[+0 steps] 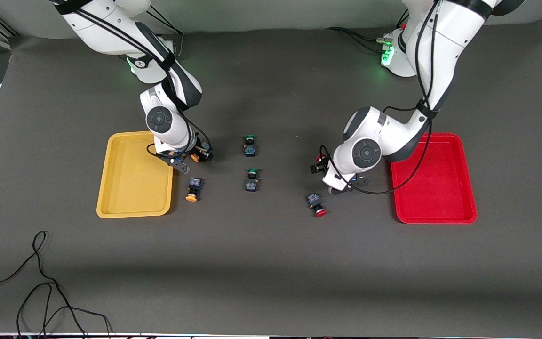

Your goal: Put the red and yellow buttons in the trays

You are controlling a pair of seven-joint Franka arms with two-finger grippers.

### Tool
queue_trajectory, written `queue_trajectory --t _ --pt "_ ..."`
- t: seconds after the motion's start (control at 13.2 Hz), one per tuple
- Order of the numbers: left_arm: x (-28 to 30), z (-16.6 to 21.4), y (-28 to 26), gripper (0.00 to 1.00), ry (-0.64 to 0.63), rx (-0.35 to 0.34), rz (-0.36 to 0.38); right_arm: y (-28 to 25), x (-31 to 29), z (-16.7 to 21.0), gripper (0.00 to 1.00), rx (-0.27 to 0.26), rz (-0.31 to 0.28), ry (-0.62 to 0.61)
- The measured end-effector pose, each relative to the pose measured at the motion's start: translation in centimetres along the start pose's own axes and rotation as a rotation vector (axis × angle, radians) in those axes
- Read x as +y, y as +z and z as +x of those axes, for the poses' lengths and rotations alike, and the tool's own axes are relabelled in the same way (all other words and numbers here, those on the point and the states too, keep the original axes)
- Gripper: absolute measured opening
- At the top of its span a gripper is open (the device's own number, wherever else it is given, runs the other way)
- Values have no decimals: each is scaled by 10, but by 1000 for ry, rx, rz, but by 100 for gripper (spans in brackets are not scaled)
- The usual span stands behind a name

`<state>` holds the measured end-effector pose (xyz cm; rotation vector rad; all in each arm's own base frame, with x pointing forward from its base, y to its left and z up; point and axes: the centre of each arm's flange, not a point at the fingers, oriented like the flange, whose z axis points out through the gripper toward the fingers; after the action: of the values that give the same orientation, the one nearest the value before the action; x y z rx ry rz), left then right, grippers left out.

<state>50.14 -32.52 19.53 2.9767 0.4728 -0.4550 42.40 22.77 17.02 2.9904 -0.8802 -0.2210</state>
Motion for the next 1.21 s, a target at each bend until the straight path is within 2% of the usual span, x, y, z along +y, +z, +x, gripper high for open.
queue_trajectory --t 0.08,0.15,0.38,0.45,0.53,0.6,0.75,0.91,1.06,1.21 --pt "0 -2 3 97 0 -3 4 -1 0 0 44 1 1 0" --pt "0 -2 3 97 0 -1 2 -2 -1 1 40 3 4 1" --pt "-1 -1 10 97 -3 10 -13 -31 -6 8 40 21 13 2" --pt "-1 0 12 93 -3 11 -15 -54 -6 11 40 29 8 -5" --pt "-1 1 14 93 -4 12 -18 -83 0 19 40 36 -4 -24" --pt "-1 1 15 83 -4 11 -18 -114 13 33 40 45 -11 -58" --pt "-1 1 15 59 -4 12 -19 -165 60 69 40 52 -7 -142" --pt "0 1 14 36 -3 14 -20 -184 111 104 40 37 4 -192" --pt "0 0 4 33 -4 13 -9 -166 141 117 40 2 -6 -205" --pt "-1 -5 -36 33 1 -7 41 -137 145 113 40 -27 -30 -218"
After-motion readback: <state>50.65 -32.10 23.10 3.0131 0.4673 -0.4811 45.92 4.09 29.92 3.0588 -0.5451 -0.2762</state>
